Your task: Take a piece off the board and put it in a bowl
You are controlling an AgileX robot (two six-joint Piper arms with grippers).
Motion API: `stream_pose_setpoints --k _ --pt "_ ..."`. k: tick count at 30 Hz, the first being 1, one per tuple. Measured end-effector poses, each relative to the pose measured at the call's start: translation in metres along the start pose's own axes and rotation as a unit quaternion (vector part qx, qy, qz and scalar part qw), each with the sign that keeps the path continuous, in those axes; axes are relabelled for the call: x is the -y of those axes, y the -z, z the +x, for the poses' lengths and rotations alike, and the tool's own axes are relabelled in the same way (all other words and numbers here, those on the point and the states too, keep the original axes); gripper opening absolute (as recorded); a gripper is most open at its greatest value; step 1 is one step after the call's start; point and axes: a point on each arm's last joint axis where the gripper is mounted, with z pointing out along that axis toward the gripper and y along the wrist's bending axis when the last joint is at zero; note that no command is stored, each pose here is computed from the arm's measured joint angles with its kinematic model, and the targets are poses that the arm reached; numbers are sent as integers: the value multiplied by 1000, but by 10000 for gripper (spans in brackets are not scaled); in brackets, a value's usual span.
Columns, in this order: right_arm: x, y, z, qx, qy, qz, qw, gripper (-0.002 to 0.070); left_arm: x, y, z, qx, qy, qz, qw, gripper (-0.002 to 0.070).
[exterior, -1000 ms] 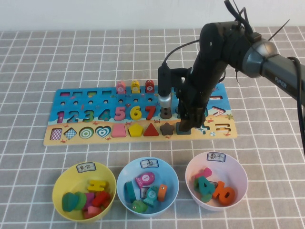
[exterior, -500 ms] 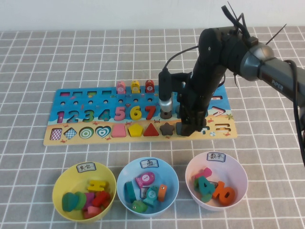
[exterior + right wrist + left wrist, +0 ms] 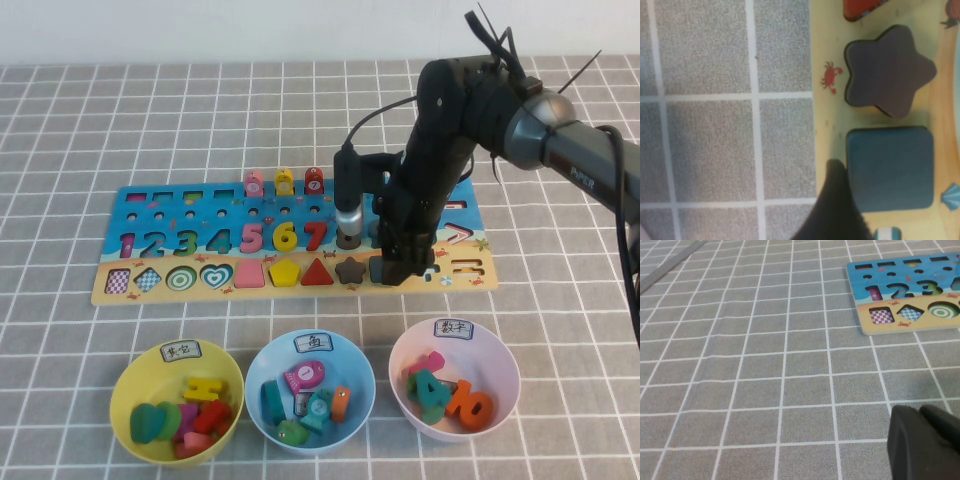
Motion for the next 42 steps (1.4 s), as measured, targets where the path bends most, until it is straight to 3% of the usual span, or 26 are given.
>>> stream_pose_setpoints --k 16,26,42 --pt "-9 26 -13 1 3 28 1000 480 0 0 0 0 0 0 1000 -3" --pt "-18 7 -6 -18 21 -5 1000 480 0 0 0 0 0 0 1000 -3" --pt "-17 1 -3 -20 18 -10 1000 480 0 0 0 0 0 0 1000 -3"
